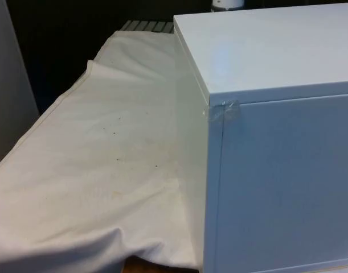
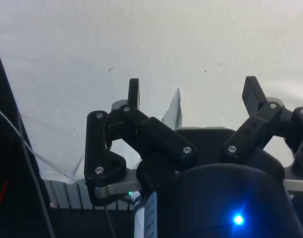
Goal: Open the drawer, then close it.
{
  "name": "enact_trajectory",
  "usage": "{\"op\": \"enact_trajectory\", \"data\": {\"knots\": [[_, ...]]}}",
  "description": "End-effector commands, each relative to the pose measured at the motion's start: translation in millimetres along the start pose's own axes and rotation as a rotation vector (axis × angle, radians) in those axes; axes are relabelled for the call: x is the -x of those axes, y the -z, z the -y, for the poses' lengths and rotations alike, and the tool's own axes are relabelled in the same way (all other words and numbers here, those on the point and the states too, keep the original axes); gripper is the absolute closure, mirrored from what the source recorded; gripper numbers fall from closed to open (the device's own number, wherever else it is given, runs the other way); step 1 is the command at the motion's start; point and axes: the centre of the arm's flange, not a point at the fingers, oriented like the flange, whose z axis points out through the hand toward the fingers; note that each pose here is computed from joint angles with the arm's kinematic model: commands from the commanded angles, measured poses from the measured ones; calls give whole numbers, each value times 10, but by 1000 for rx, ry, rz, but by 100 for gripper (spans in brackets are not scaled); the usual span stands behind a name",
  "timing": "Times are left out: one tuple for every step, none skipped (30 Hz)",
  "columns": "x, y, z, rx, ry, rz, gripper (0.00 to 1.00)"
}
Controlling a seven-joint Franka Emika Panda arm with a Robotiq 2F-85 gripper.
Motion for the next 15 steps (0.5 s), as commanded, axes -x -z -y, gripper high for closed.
{"op": "enact_trajectory", "data": {"knots": [[39, 9, 20, -1, -2, -8, 0], [4, -5, 5, 0, 0, 1, 0], [53, 10, 27, -1, -2, -9, 0], [68, 7, 28, 0, -2, -8, 0], [85, 15, 39, -1, -1, -11, 0], [106, 12, 44, 0, 0, -10, 0], [123, 10, 50, 1, 0, -10, 0], [165, 10, 66, 2, 3, -12, 0], [186, 8, 71, 3, 2, -12, 0], [186, 8, 71, 3, 2, -12, 0], [177, -10, 72, -5, 7, 1, 0], [231, 4, 86, 4, 4, -14, 0], [256, 6, 90, 4, 4, -15, 0], [282, 5, 95, 5, 5, -17, 0], [305, 6, 100, 6, 6, -17, 0]]}}
